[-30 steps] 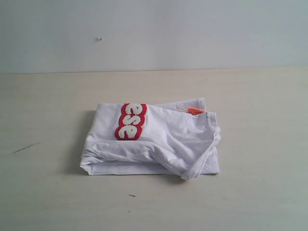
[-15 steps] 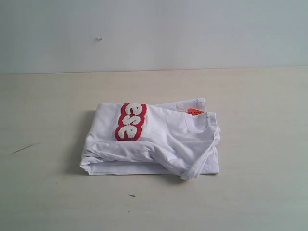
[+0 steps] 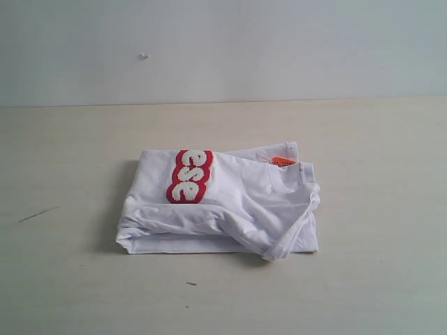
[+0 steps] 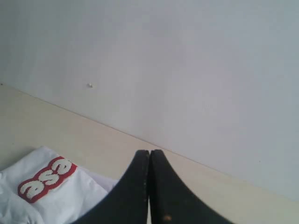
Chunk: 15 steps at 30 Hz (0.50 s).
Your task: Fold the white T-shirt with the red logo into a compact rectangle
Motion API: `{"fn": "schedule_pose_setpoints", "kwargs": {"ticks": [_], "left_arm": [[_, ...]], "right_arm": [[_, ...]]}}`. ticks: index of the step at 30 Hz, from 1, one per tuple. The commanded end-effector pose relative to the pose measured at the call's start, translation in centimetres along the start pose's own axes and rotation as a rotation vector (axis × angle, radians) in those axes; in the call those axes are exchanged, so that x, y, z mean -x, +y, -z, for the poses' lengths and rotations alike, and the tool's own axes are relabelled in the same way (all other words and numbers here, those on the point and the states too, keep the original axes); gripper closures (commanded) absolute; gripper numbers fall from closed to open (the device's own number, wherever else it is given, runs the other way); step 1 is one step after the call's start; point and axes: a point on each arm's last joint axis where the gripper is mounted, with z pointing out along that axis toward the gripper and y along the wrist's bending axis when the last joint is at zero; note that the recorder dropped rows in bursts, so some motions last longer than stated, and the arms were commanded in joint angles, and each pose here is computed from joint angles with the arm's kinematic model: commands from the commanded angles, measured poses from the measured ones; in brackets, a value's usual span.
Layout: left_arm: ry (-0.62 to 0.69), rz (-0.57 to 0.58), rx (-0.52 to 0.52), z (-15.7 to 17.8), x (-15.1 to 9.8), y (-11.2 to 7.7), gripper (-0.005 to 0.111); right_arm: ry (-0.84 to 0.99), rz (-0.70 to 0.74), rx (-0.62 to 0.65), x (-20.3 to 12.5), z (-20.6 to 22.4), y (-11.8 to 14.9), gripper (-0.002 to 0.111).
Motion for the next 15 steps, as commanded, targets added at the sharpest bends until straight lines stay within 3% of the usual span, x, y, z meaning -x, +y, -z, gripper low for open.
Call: {"fn": "schedule_pose_setpoints", "kwargs": {"ticks": [1, 15], "left_arm": [[-0.015, 0.068, 0.007, 0.04, 0.09, 0.05, 0.003], [-0.019, 0.11, 0.005, 0.04, 0.12, 0.04, 0.003]], "right_arm": [[-0.005, -0.001, -0.007, -0.04, 0.02, -0.07, 0.108], [-0.005, -0.001, -0.007, -0.04, 0.02, -0.07, 0.108]]}}
